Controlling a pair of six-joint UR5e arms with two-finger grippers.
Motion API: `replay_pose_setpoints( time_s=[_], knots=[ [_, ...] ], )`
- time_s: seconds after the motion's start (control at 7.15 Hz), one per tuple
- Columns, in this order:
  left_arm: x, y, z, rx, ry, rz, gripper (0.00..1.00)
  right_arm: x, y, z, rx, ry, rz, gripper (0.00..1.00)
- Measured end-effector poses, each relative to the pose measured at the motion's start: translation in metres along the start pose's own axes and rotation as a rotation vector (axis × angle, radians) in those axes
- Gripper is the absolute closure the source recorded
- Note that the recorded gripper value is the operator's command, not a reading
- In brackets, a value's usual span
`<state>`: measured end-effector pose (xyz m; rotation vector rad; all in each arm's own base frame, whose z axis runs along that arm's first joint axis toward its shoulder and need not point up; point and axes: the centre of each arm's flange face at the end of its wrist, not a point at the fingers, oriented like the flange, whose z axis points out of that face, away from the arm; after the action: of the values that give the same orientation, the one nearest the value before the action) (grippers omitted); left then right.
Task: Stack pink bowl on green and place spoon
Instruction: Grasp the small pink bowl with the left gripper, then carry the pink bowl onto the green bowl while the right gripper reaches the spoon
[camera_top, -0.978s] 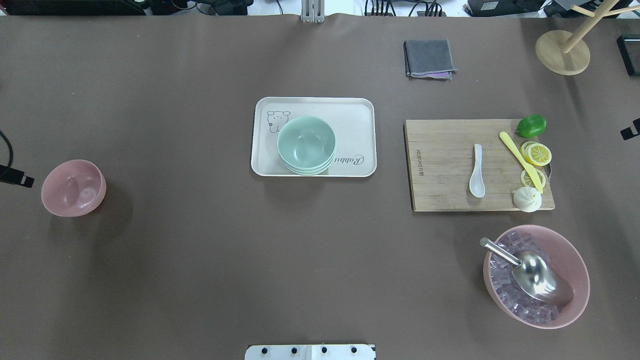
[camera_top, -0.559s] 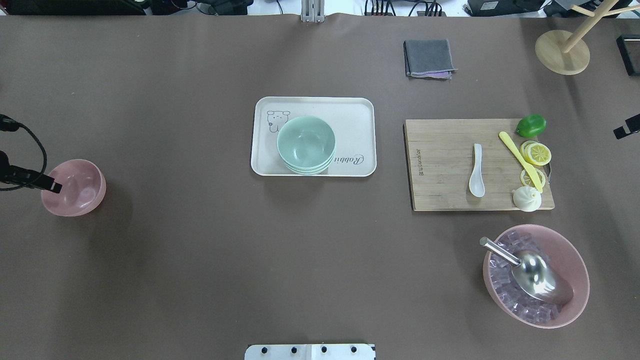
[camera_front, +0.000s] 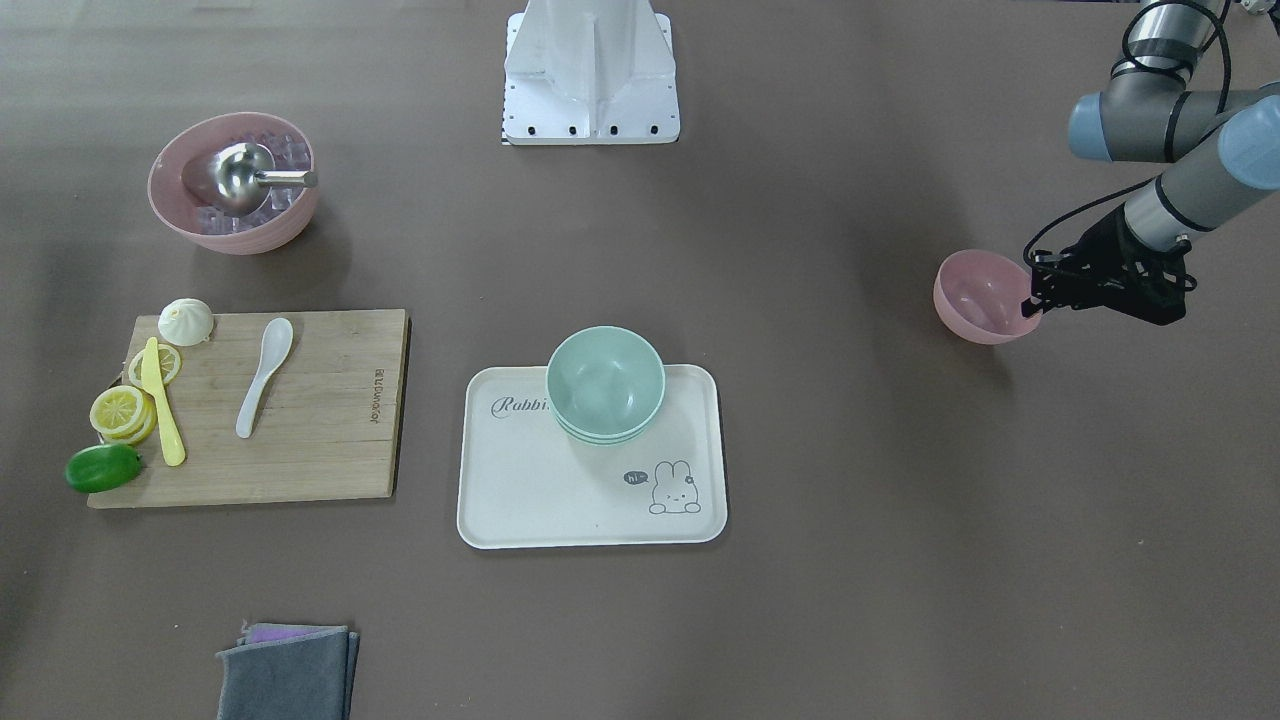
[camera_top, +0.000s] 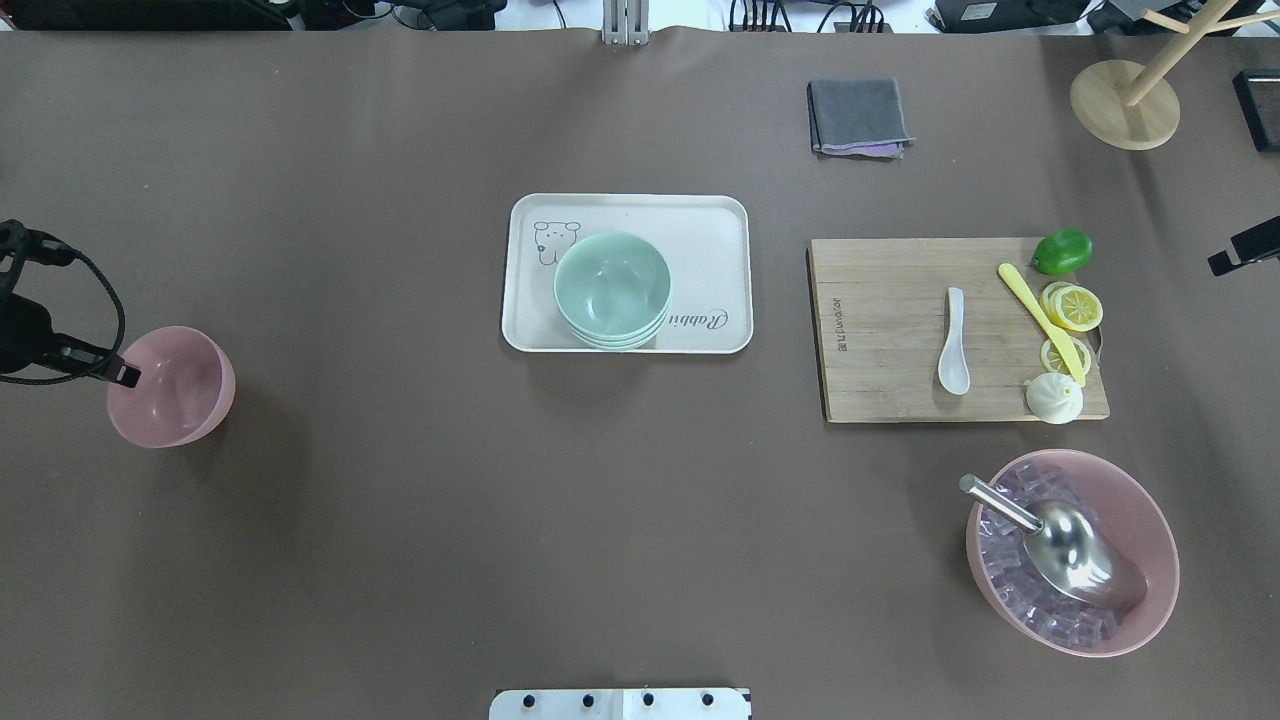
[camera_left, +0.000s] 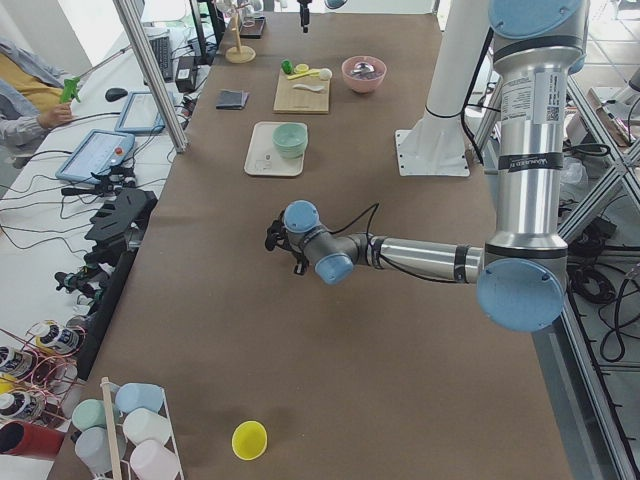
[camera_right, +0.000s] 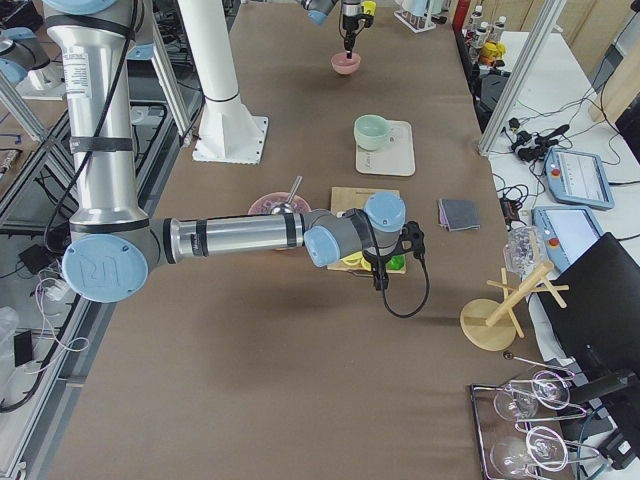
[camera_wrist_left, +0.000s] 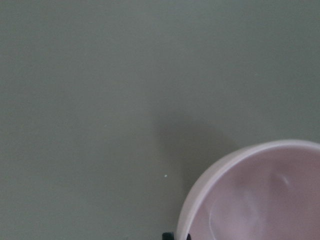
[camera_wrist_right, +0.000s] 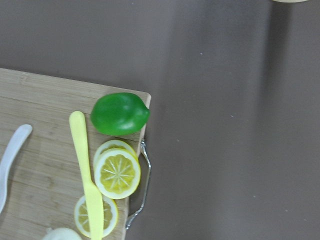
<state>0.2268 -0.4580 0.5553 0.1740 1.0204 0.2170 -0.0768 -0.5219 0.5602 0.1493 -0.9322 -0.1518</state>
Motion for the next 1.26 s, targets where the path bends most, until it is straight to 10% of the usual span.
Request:
replay_pose_setpoints(
  time_s=[0.7, 1.26],
  knots=[
    [0.237, -0.141, -0.043, 0.098, 0.034, -0.250, 1.00, -0.145, -0.022, 0.067, -0.043, 0.027, 0.128, 0.06],
    [0.407, -0.149, 0.002, 0.123, -0.020, -0.408, 1.00, -0.230, -0.045, 0.137, -0.052, 0.086, 0.164, 0.25]
  ],
)
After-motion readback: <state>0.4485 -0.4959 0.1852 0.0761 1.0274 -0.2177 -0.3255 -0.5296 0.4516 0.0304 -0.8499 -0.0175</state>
